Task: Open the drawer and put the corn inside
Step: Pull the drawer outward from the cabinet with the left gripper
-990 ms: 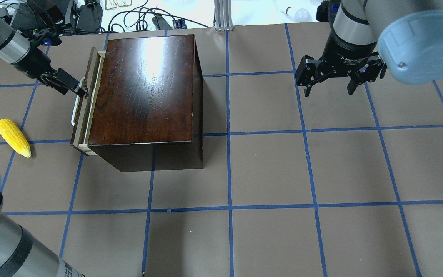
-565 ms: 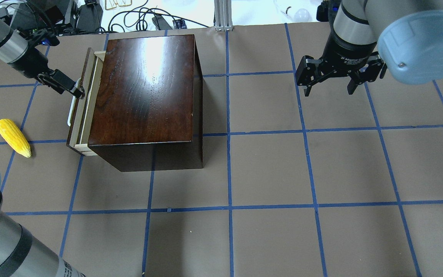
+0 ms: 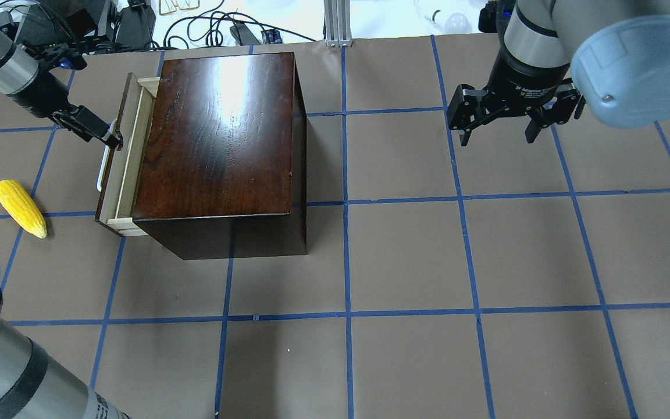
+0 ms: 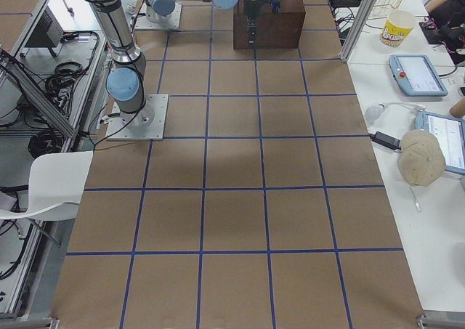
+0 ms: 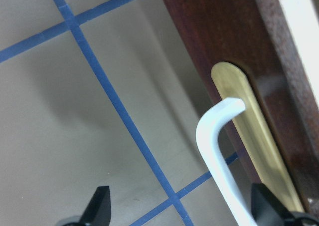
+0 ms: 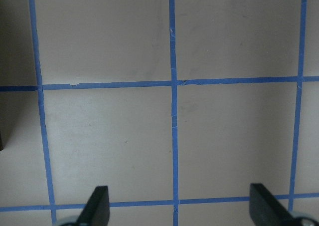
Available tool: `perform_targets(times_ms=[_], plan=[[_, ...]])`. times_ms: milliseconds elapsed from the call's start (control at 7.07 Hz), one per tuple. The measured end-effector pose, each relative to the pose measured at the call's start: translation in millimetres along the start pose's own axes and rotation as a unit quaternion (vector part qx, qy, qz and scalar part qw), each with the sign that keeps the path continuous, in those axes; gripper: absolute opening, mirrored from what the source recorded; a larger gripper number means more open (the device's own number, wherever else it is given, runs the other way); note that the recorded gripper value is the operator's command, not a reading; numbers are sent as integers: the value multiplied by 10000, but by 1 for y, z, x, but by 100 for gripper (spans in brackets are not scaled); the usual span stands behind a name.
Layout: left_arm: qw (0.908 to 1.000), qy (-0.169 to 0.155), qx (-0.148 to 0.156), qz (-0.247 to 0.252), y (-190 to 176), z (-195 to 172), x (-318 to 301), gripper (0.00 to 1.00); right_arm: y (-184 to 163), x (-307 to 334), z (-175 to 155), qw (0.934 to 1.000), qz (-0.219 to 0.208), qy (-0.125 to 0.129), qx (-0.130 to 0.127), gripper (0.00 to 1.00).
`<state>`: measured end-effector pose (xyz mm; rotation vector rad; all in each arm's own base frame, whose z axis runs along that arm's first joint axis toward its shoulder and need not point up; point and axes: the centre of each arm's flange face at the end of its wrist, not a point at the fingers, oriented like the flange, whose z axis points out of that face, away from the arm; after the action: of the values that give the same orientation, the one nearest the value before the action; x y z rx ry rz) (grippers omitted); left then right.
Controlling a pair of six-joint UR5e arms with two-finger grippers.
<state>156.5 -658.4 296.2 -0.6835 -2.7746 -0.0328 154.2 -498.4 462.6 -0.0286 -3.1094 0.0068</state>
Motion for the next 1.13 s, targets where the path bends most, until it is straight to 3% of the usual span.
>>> perform_targets(times_ms=[1131], plan=[[9997, -77, -62, 242, 9, -2, -20, 100, 0, 0, 0, 10000, 0, 0, 0, 100]])
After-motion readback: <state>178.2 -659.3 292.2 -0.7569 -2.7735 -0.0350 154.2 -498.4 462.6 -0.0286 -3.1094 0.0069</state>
